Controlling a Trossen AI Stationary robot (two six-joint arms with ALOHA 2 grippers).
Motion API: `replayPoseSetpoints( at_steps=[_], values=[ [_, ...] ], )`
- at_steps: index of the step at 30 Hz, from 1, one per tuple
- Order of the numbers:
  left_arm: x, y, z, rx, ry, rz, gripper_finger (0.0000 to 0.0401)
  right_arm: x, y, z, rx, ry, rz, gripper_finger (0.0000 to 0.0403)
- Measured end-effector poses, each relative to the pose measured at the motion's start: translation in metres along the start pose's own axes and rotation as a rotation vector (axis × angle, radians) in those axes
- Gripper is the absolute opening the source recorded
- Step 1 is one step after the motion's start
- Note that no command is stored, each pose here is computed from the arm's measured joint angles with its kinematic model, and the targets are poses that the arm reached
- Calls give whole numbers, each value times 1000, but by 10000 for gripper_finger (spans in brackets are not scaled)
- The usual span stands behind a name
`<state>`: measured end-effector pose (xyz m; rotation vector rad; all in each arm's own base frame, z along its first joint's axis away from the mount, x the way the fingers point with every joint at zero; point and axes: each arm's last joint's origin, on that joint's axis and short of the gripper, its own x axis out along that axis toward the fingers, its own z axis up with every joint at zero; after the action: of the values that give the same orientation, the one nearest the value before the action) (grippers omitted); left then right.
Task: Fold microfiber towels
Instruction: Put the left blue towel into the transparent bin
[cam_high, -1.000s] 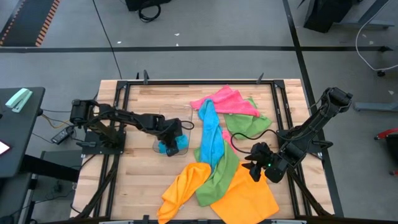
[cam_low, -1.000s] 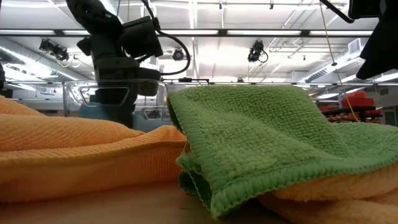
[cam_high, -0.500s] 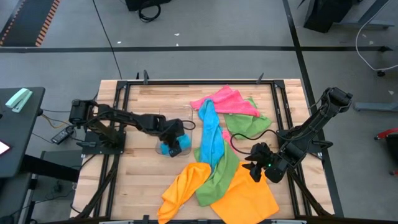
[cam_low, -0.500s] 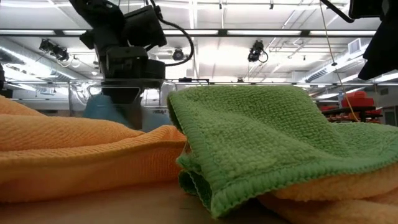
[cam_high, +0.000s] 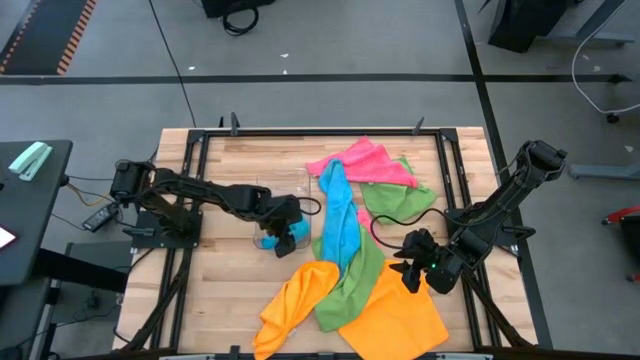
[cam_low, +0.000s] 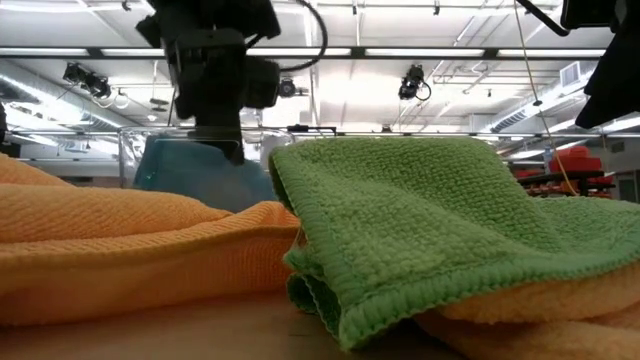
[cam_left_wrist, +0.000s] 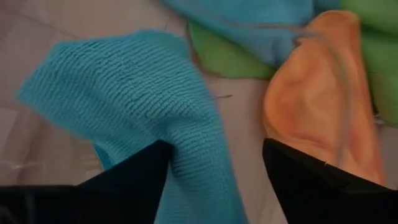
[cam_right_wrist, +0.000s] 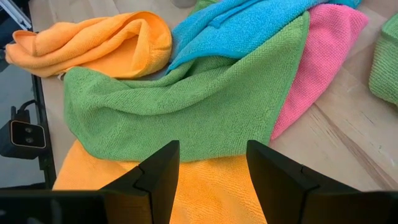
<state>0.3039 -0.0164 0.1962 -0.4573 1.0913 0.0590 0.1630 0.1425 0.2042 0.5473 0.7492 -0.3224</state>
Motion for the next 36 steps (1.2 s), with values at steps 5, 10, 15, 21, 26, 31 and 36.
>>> replayPoseSetpoints(
  at_steps=[5,10,15,21,26,31,36],
  values=[
    [-12,-4,7,81,34,32,278,0,0,0,0,0,0,196],
    [-9,0,5,59,45,40,255,0,0,0,2,-1,2,196],
    [0,6,-3,5,76,53,228,0,1,0,11,-4,10,196],
    [-7,3,1,-46,60,20,193,1,1,2,9,-20,8,196],
    [-8,3,3,-82,45,42,182,2,1,5,8,-28,6,196],
    [-8,-2,-2,-43,57,116,210,3,1,6,4,-29,1,196],
    [-5,-7,-7,-16,76,162,249,3,1,6,2,-29,1,196]
  ],
)
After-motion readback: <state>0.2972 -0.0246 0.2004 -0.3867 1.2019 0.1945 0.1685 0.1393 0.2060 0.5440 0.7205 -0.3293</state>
